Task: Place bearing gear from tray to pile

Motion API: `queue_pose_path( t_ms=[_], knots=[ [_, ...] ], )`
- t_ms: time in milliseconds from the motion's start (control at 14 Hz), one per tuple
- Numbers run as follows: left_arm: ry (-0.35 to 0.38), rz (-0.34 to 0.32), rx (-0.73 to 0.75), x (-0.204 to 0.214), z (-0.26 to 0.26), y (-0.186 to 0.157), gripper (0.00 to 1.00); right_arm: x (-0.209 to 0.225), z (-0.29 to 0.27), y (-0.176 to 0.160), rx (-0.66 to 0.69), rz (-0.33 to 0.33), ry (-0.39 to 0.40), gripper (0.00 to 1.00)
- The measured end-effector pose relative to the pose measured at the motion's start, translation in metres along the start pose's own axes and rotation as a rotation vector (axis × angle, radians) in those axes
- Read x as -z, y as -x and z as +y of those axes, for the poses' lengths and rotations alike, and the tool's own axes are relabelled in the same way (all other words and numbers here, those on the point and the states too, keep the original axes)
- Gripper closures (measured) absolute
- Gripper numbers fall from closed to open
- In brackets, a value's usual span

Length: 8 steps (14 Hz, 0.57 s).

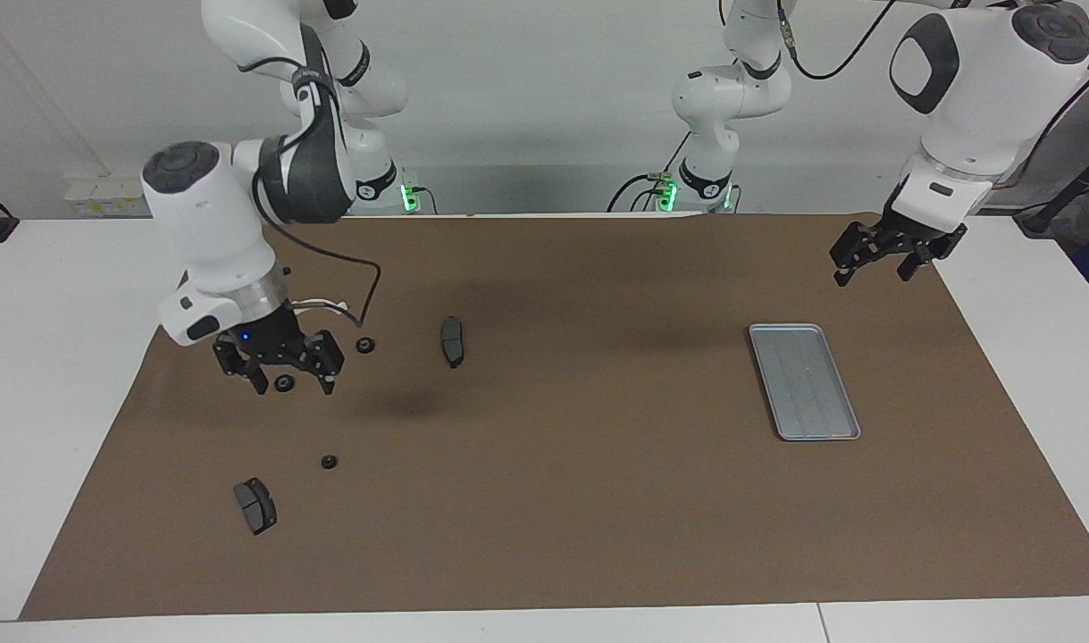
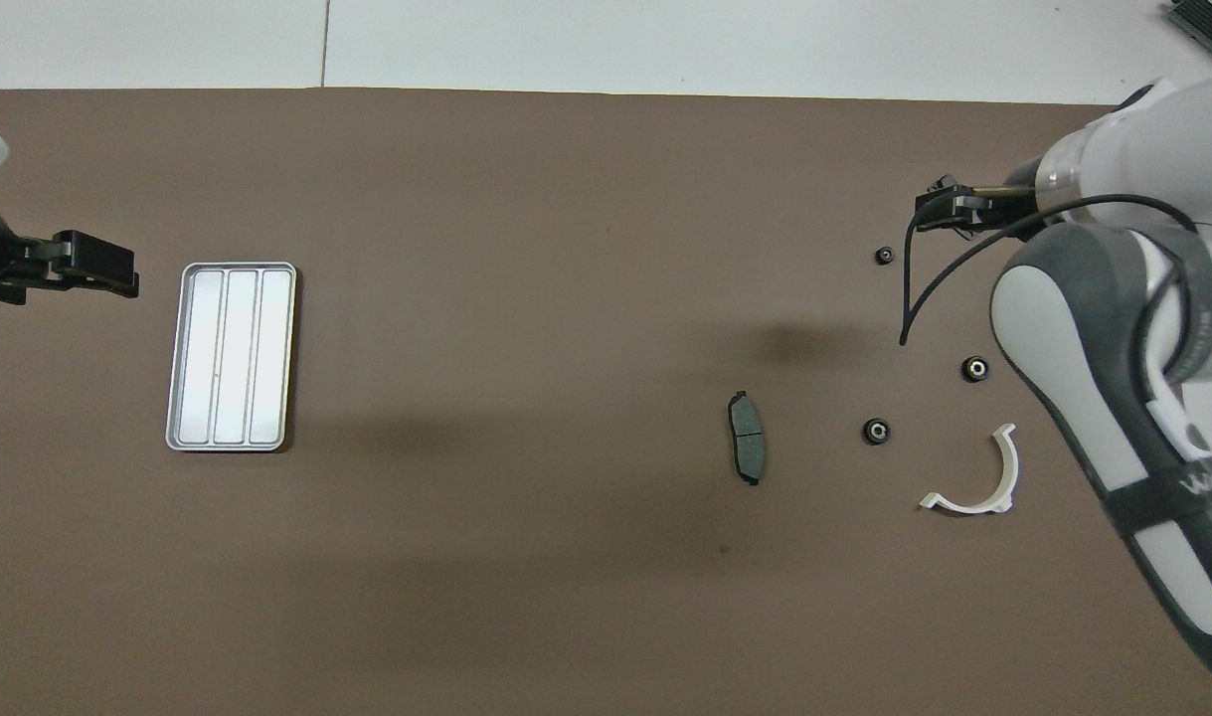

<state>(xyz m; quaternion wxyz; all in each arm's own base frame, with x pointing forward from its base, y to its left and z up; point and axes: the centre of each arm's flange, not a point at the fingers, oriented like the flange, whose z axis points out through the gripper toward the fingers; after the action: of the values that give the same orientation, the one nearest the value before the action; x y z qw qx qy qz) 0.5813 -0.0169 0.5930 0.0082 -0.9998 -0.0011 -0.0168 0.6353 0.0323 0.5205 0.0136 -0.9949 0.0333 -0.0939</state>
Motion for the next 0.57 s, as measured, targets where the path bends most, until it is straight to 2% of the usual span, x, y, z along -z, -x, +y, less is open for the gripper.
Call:
queue_pose_path(
  t_ms=[214, 569],
  knots=[
    [0.0, 0.0, 0.0, 0.0, 0.0, 0.0, 0.0, 0.054, 0.005, 0.022, -0.004, -0.024, 0.001, 0.0],
    [0.0, 0.0, 0.0, 0.0, 0.0, 0.0, 0.0, 0.097, 0.015, 0.041, -0.015, -0.092, 0.01, 0.0]
  ],
)
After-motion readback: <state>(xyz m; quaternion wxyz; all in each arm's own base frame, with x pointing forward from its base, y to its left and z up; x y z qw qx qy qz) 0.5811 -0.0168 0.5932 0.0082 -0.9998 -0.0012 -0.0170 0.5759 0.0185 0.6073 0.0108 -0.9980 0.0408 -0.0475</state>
